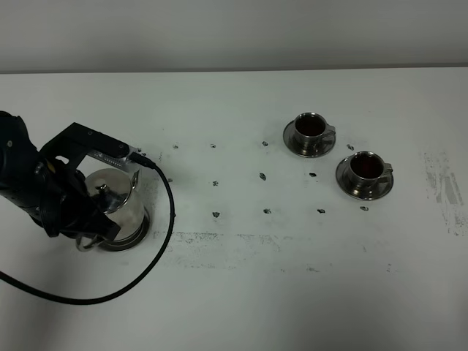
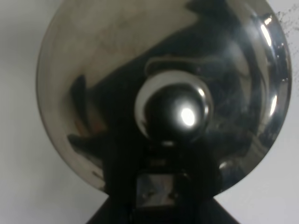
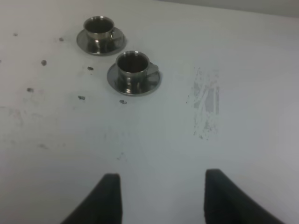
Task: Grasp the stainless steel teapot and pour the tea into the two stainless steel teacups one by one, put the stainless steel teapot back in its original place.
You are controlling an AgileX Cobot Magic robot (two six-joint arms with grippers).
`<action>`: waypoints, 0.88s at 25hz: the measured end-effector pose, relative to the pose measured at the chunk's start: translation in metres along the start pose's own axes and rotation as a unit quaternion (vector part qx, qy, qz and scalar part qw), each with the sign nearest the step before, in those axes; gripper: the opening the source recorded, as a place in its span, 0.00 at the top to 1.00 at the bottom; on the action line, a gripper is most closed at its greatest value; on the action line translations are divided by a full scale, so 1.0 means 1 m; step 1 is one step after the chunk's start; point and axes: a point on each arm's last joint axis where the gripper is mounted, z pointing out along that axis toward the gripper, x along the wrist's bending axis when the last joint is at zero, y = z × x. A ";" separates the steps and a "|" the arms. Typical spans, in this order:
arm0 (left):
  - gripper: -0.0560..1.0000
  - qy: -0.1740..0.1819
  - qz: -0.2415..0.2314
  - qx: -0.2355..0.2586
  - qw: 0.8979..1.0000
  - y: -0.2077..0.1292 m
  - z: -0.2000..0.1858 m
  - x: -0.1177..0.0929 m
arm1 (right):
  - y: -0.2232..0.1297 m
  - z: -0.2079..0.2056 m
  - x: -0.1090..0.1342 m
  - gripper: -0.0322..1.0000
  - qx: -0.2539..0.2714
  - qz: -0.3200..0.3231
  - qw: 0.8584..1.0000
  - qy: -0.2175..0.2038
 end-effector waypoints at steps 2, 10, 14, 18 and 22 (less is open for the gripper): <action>0.77 -0.001 0.000 0.005 1.000 0.000 0.004 0.000 | 0.000 0.000 0.000 0.56 0.000 0.000 1.000 0.000; 0.77 0.006 0.007 0.006 1.000 0.002 0.011 0.002 | 0.000 0.000 0.000 0.56 0.000 0.000 1.000 0.000; 0.77 0.007 0.007 0.006 1.000 0.002 0.011 0.003 | 0.000 0.000 0.000 0.56 0.000 0.000 1.000 0.000; 0.77 0.009 0.009 0.002 1.000 0.003 0.011 0.003 | 0.000 0.000 0.000 0.56 0.000 0.000 1.000 0.000; 0.77 0.012 0.010 -0.003 1.000 0.004 0.011 0.004 | 0.000 0.000 0.000 0.56 0.000 0.000 1.000 0.000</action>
